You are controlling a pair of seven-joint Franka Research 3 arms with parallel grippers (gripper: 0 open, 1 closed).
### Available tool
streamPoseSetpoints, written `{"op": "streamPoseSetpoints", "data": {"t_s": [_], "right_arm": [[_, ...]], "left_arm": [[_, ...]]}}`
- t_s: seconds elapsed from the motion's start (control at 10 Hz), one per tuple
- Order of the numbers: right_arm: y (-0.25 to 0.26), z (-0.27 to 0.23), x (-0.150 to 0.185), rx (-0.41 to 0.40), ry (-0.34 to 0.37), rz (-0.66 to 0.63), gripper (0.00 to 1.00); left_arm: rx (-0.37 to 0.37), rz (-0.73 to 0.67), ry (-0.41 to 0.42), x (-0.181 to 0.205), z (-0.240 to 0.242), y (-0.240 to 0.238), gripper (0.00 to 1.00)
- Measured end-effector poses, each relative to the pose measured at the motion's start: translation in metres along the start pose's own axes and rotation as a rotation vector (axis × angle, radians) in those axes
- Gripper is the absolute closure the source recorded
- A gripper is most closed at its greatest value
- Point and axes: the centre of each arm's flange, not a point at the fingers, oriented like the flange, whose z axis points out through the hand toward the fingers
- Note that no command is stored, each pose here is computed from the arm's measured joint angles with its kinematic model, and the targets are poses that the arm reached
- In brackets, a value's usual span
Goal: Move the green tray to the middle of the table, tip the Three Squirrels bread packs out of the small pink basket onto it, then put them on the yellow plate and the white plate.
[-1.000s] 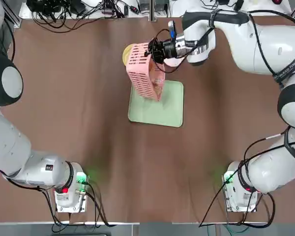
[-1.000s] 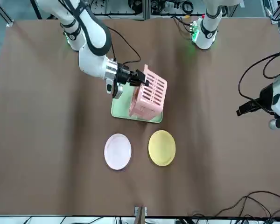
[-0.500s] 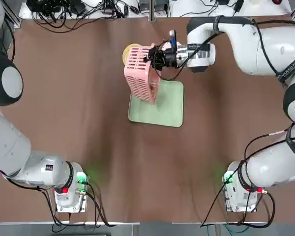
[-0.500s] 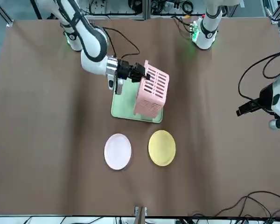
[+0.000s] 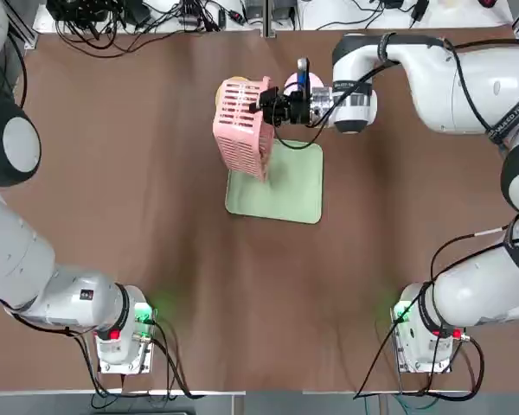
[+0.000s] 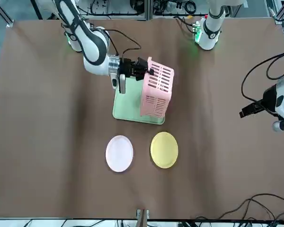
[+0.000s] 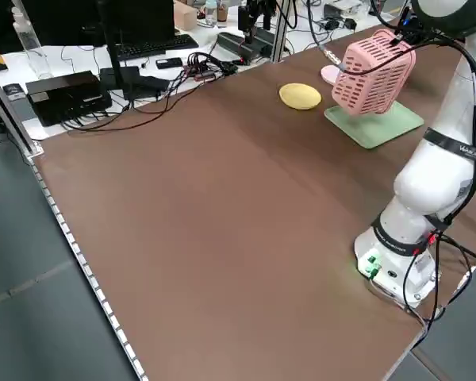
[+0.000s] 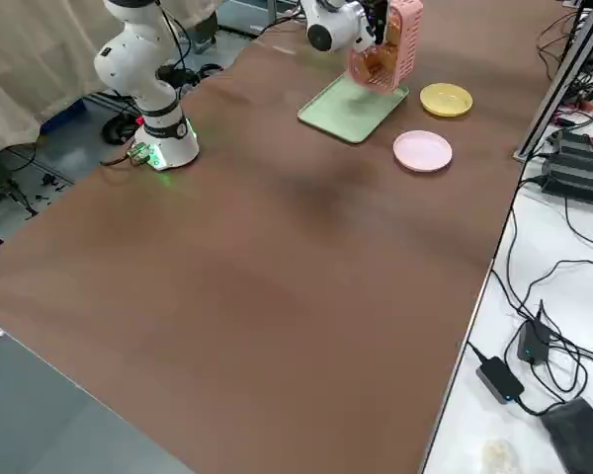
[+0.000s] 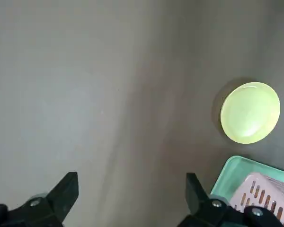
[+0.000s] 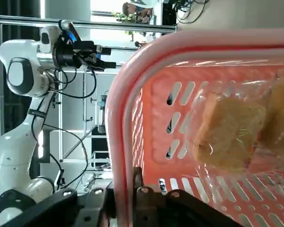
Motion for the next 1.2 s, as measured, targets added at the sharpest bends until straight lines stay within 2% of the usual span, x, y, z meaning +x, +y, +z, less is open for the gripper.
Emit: {"op": "streamPoseSetpoints", "data": {"t_s": [0.2, 0.7, 1.2], "right_arm": [[0.011, 0.004, -0.006, 0.058, -0.003, -0.02, 0.92], [0.04, 0.013, -0.013, 0.098, 0.003, 0.043, 0.92], [0.054, 0.025, -0.017, 0.167, 0.002, 0.042, 0.92]], "left_arm": [[0.0, 0.0, -0.002, 0.0, 0.001, 0.0, 0.0], [0.001, 0.0, -0.003, 0.0, 0.002, 0.0, 0.0], [0.001, 0.0, -0.003, 0.0, 0.002, 0.0, 0.0]]}}
